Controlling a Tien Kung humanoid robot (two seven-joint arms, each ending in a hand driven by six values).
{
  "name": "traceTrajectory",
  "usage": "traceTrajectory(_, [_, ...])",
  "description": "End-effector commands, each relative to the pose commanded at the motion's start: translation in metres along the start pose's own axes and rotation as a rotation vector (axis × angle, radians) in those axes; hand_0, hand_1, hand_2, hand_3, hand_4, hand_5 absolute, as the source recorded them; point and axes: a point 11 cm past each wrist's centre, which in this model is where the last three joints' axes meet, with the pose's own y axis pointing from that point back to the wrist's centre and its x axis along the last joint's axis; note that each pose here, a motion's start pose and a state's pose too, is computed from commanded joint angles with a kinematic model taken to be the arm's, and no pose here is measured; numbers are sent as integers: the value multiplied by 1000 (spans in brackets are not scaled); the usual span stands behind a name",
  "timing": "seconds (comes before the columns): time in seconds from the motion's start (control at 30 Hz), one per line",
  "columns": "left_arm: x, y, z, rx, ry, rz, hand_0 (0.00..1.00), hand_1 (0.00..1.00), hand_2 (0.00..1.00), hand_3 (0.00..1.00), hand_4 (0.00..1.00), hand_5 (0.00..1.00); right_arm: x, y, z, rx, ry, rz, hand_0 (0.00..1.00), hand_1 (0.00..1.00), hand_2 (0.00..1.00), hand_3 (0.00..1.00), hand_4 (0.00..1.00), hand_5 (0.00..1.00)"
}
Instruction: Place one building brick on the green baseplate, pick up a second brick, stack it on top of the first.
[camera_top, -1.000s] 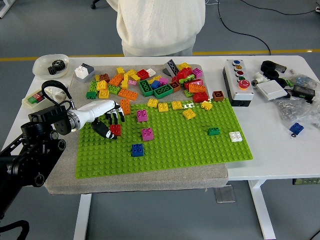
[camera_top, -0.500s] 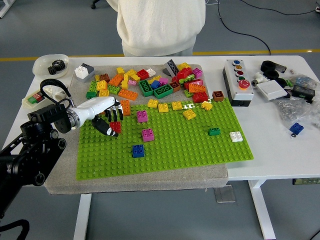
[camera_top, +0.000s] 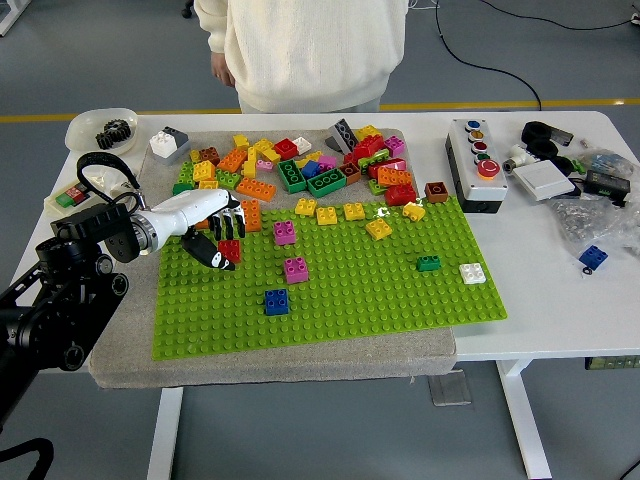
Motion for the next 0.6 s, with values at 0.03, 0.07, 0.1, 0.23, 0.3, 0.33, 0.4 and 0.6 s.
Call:
traceTrajectory(0.03, [1,1,1,-3,-5,-4,436,361,375,436,935,2,0,0,0,0,0,0,741,644,715,601,827,405])
traceTrajectory(0.07, [3,2,2,-5,-13,-8,436,361,375,436,935,2,0,0,0,0,0,1,741,644,715,601,827,405])
traceTrajectory(0.1, [4,3,3,-7,-17,-10,436,361,375,436,935,2,1,0,0,0,0,1,741,644,715,601,827,405])
traceTrajectory(0.23, [7,8,6,-12,-37,-20,434,358,371,436,934,2,0,0,1,-3,0,0,741,643,715,599,824,407])
traceTrajectory(0.3, [8,10,6,-12,-41,-24,434,358,371,436,934,2,0,0,1,-3,-1,1,741,643,715,599,824,407])
traceTrajectory(0.33, [8,12,7,-13,-47,-29,434,358,371,436,934,2,1,0,1,-3,-1,1,741,643,715,599,824,407])
traceTrajectory(0.4, [9,16,8,-13,-54,-35,434,358,371,436,934,2,1,0,1,-4,-2,3,741,643,715,599,824,407])
traceTrajectory(0.6, [9,24,9,-14,-63,-46,435,356,371,436,935,2,3,0,2,-5,-4,7,740,643,715,599,824,408])
